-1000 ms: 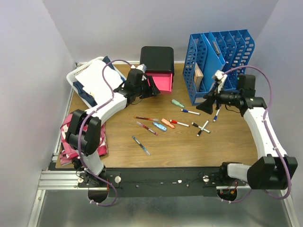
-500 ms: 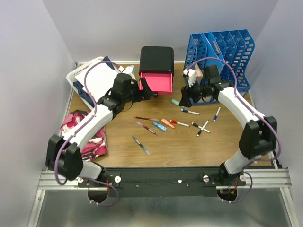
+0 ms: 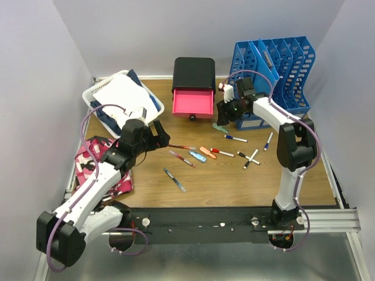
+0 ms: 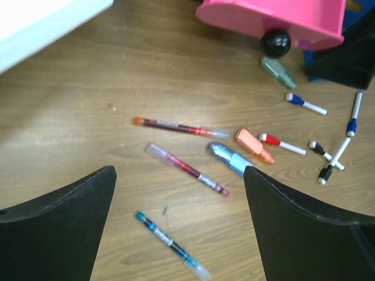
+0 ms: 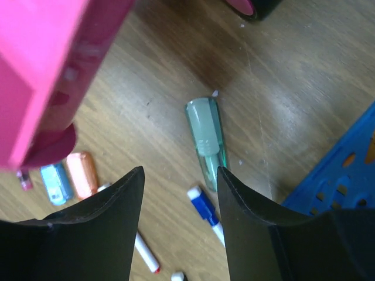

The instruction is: Organize the desk

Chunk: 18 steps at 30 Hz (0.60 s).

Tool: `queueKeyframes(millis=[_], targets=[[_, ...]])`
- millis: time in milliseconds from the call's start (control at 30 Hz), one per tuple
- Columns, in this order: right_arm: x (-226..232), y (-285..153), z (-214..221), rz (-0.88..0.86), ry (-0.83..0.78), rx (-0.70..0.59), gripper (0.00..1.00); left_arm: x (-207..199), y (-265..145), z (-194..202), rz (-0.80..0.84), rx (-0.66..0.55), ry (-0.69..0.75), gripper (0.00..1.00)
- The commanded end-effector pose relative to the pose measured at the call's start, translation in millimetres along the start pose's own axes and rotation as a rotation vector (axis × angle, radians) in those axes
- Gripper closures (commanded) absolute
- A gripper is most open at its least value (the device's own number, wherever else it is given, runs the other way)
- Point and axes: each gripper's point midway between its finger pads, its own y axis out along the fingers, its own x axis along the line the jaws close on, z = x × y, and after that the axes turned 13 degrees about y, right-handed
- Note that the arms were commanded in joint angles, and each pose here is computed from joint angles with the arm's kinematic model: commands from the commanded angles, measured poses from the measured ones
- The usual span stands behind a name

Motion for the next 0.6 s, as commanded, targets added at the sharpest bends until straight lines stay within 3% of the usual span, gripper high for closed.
queueKeyframes(millis=[0, 567], targets=[[-17, 21, 1, 0.057, 0.038, 0.019, 0.40, 9, -18, 14, -0.018, -0.014, -0.026, 0.01], [-27, 62, 43, 0.113, 0.030, 0.103, 0.41, 1, -17, 39, 0.044, -0.009, -0.221, 0.01]])
